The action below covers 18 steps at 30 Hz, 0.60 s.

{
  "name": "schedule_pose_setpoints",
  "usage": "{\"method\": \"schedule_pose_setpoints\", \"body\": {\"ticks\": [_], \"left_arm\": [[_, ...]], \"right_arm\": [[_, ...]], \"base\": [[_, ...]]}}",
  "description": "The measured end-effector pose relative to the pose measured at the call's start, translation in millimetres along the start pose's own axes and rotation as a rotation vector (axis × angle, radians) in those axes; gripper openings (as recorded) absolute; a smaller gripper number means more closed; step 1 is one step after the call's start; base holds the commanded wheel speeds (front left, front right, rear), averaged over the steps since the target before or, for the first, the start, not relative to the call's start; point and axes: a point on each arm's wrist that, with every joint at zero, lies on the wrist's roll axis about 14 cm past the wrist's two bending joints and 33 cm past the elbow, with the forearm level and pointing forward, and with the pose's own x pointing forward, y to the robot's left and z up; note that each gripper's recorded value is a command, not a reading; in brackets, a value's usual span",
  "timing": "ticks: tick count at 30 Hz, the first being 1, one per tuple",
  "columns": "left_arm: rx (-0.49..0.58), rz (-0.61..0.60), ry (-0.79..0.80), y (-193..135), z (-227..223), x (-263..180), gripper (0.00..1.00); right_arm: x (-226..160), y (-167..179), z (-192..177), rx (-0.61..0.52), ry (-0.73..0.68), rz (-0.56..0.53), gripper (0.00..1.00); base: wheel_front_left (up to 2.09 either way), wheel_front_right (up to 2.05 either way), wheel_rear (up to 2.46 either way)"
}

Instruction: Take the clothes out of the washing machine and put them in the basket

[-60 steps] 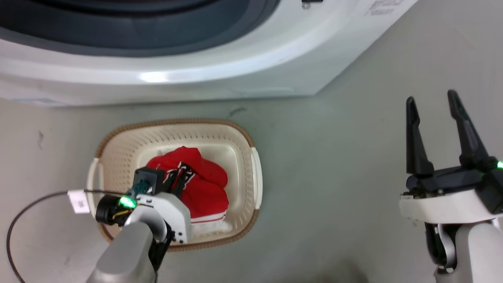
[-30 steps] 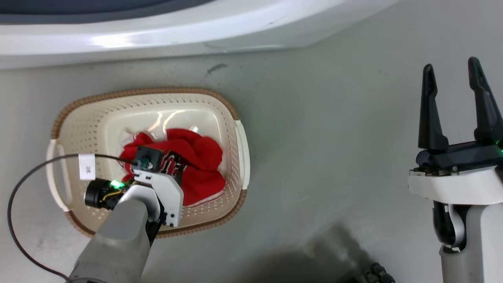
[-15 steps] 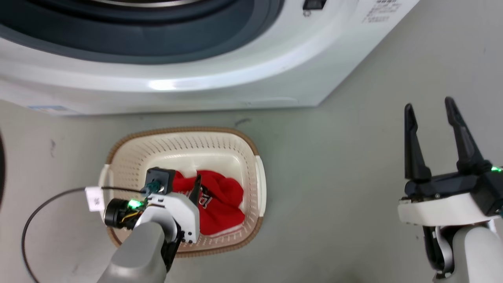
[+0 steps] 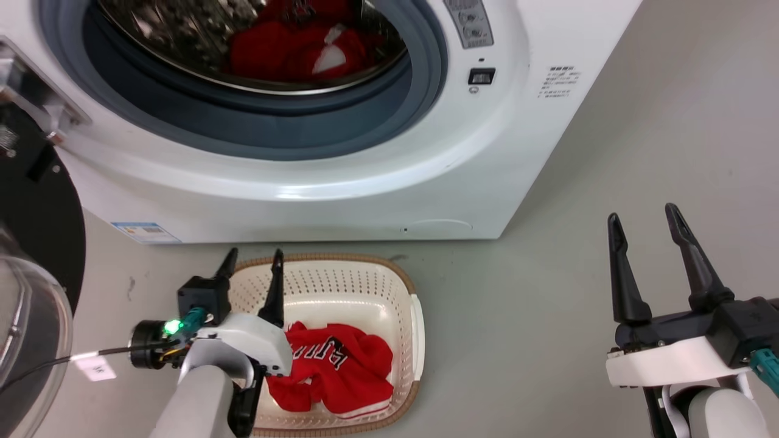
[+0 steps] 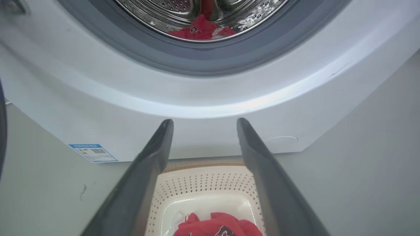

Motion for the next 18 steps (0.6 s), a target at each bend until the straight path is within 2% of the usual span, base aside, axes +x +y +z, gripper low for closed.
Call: {"method": "schedule_pose_setpoints", "body": {"ticks": [4,10,18], "left_arm": [[0.001,0.022,-0.151,3.9,46.9,-7.5,1.00],[0.007,0.016,-0.223,3.0,72.2,-4.1,1.00],[0.035,-0.033,-0.268,-3.2,107.3,46.0,1.00]], "right_arm": [[-7.7,2.0,10.0,0.000,-0.020,0.003,1.00],[-11.6,-0.4,16.1,0.001,-0.033,-0.006,1.00],[-9.0,-7.1,11.3,-0.002,-0.022,-0.023,1.00]], "base": [[0.00,0.00,0.00],[0.00,0.00,0.00],[0.00,0.00,0.00]]}}
